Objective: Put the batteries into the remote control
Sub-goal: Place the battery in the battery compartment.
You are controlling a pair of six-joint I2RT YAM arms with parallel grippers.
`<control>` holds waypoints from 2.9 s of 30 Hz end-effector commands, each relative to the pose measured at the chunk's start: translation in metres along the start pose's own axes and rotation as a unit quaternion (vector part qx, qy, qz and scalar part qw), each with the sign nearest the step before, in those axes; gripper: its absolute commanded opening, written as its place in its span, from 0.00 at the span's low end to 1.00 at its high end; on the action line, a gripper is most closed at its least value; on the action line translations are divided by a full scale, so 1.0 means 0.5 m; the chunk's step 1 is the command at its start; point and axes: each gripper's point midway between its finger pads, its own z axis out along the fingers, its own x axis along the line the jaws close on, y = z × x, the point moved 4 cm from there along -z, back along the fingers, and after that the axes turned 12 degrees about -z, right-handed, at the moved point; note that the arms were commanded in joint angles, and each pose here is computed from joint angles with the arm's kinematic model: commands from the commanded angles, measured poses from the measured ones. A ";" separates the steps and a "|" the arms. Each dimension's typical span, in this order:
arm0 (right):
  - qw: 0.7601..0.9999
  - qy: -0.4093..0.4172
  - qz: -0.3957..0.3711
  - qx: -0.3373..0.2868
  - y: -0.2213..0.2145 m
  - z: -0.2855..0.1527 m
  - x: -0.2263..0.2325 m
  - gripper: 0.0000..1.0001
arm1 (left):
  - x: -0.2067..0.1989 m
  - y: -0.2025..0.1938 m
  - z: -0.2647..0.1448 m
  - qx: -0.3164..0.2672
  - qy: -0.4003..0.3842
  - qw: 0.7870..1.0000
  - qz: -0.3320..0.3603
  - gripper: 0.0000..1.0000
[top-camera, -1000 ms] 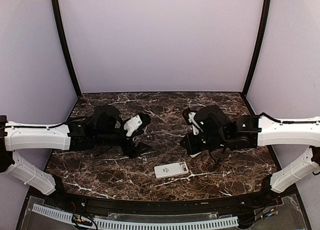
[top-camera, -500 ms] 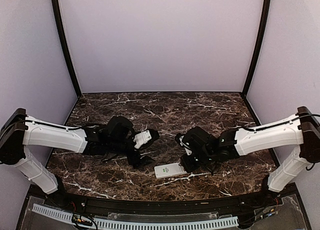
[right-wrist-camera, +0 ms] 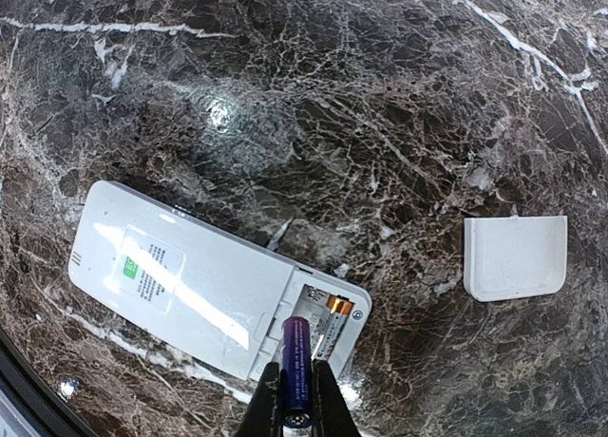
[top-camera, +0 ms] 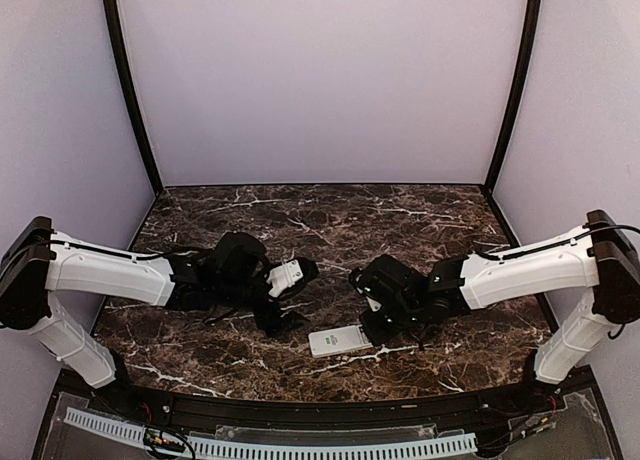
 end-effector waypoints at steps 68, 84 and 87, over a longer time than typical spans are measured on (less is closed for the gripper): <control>0.999 -0.024 0.013 0.044 -0.032 0.046 0.028 0.09 | 0.007 0.010 -0.016 0.006 0.021 1.000 0.016 0.86; 0.998 -0.018 0.023 0.050 -0.046 0.043 0.049 0.23 | 0.006 0.009 -0.015 0.008 0.020 1.000 0.017 0.87; 0.999 -0.024 0.020 0.045 -0.038 0.038 0.047 0.24 | 0.006 0.009 -0.015 0.009 0.020 1.000 0.017 0.87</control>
